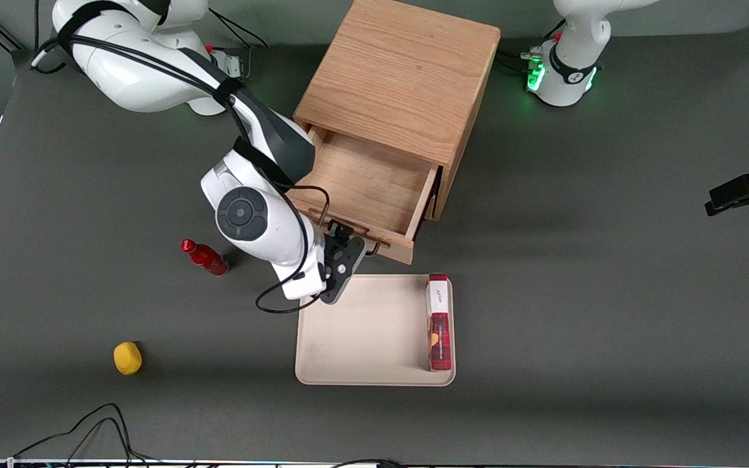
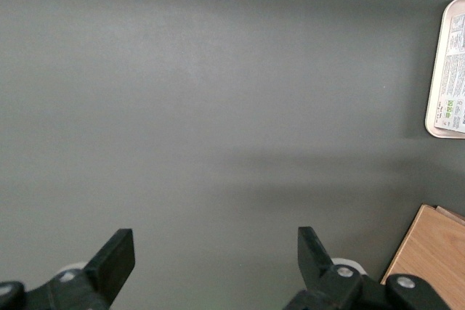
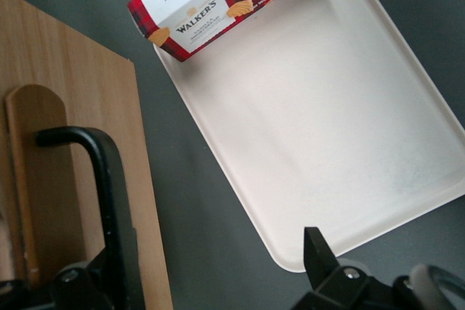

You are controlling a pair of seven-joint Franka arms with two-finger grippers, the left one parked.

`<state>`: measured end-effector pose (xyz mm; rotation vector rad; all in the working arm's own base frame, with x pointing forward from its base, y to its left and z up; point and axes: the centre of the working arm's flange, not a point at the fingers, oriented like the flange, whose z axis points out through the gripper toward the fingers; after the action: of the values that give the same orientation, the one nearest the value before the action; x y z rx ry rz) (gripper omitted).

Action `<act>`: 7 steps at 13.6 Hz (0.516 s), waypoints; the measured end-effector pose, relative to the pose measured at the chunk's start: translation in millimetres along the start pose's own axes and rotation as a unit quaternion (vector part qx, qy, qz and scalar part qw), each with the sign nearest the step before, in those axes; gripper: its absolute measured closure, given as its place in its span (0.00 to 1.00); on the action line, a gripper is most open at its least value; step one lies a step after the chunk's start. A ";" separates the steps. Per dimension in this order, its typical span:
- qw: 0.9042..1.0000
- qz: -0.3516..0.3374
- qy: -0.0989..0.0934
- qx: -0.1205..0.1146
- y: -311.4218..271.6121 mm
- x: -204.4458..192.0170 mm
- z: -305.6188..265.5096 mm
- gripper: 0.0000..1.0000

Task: Open upper drawer
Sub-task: 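Pull the upper drawer outward by its handle with the right gripper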

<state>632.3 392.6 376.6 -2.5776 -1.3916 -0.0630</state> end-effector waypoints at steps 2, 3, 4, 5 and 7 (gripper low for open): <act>1.000 0.002 0.002 -0.002 3.0 0.4 -1.2 0.00; 1.000 0.002 0.003 -0.003 4.5 0.5 -1.8 0.00; 1.000 0.003 0.004 -0.005 6.4 0.3 -2.4 0.00; 1.000 0.005 0.005 -0.006 8.5 0.3 -3.3 0.00; 1.000 0.009 0.008 -0.011 15.4 -0.4 -5.8 0.00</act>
<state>645.2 382.9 379.8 -2.6010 -1.3700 -0.0961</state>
